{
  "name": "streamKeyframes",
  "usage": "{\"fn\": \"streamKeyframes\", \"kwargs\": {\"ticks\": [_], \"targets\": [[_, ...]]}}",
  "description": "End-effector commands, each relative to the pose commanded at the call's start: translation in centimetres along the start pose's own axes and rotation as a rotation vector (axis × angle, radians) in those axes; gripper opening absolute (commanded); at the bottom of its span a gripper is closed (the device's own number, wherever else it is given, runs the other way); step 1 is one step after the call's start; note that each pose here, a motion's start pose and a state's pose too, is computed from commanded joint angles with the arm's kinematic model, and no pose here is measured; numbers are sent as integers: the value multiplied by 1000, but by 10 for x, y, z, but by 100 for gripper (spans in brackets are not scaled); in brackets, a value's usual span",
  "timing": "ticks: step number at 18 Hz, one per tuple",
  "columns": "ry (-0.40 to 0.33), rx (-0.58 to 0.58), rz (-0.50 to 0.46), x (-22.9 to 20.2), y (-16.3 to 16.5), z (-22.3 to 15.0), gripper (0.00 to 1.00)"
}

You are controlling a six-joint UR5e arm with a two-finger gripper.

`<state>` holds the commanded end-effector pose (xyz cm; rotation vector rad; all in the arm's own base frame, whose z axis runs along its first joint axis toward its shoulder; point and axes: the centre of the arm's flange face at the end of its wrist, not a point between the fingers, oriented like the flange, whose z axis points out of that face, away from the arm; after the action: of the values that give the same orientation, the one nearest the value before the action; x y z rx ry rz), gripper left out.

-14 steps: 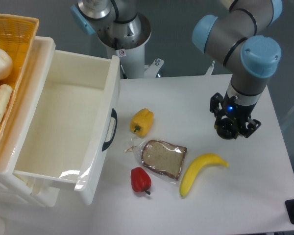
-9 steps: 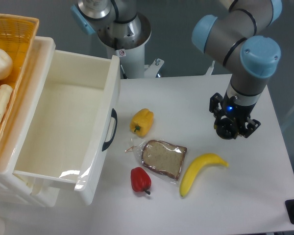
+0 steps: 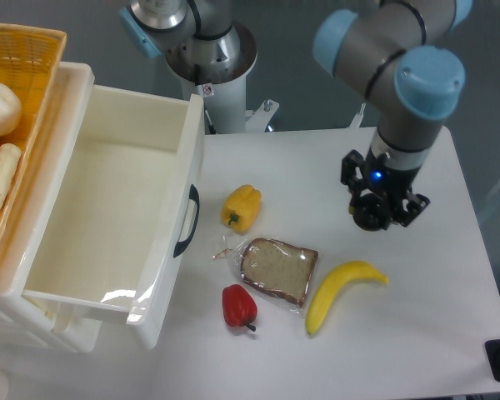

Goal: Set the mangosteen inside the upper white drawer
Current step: 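Move the gripper over the open white drawer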

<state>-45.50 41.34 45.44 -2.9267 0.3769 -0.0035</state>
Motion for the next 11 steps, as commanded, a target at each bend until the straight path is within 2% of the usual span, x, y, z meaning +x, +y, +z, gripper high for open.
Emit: {"fn": "streamKeyframes", "kwargs": {"ticks": [3,5,7,11], "targets": [[13,82,24,46,-25,-35,3],[3,144,6,77,-39,-56,3],[32,214,26,105,-64,-60,4],[62,282,56,154,-100,-72,4]]}}
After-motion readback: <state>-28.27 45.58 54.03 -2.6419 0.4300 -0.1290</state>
